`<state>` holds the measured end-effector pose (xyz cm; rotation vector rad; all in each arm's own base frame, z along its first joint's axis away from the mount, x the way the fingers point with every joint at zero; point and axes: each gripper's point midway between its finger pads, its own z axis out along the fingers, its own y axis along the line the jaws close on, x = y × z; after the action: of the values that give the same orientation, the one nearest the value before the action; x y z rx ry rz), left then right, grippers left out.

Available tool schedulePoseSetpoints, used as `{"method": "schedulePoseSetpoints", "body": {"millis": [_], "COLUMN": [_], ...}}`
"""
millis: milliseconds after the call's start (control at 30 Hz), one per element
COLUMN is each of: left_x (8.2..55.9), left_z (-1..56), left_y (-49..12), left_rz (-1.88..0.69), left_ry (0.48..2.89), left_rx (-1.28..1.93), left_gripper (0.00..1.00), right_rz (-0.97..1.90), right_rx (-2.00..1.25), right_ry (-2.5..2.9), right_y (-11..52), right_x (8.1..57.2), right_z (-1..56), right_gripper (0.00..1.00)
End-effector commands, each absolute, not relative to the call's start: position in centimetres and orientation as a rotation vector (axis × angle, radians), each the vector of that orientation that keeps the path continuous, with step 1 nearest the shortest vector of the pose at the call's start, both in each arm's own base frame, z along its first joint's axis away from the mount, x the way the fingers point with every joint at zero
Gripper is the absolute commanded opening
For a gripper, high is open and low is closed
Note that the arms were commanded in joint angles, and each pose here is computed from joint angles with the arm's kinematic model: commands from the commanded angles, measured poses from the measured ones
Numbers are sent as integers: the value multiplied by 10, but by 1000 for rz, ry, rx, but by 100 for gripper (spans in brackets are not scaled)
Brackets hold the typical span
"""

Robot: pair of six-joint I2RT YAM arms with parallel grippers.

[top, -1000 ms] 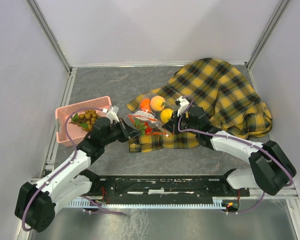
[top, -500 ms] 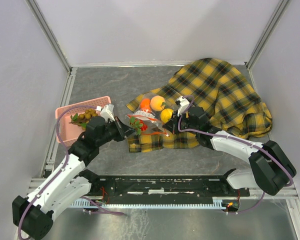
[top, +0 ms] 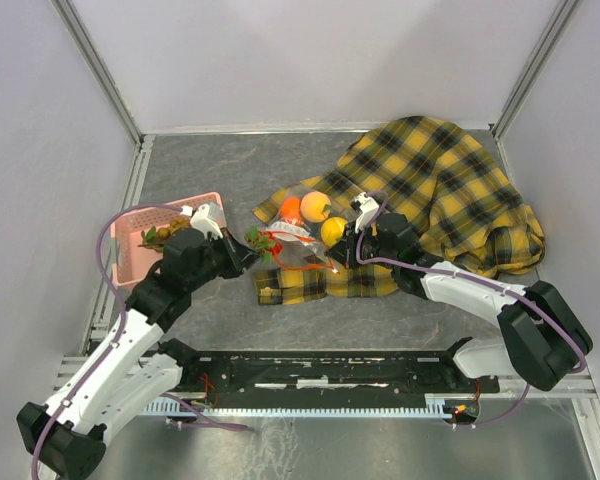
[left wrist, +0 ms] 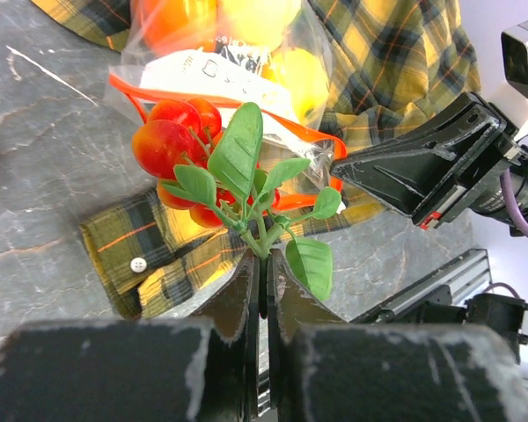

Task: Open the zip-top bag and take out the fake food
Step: Pick up the fake fruit from the zipper food storage bag, then place the fake fruit in the bin.

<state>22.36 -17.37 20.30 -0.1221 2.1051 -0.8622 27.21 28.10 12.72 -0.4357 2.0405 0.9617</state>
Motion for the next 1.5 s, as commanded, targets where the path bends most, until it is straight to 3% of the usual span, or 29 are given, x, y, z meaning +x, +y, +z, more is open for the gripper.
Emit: {"method": "schedulePoseSetpoints", "body": {"millis": [0,733,1467], "left_x": [235,288,336], "left_z": [230,248,209], "left_y": [-159,-102,-29], "left_rz": [-736,-511,-457], "left_ry": [2030,1963,1988], "left_rx": [-63,-169,-412], "left_gripper": [3,3,3], "right_rz": [962,954,951], "right_rx": [-448,-456,-466], "right_ry": [1986,1989,2003], "right_y": [283,281,282], "right_x": [274,273,273], "right_z": [142,141,137], "right_gripper": [2,2,2]}}
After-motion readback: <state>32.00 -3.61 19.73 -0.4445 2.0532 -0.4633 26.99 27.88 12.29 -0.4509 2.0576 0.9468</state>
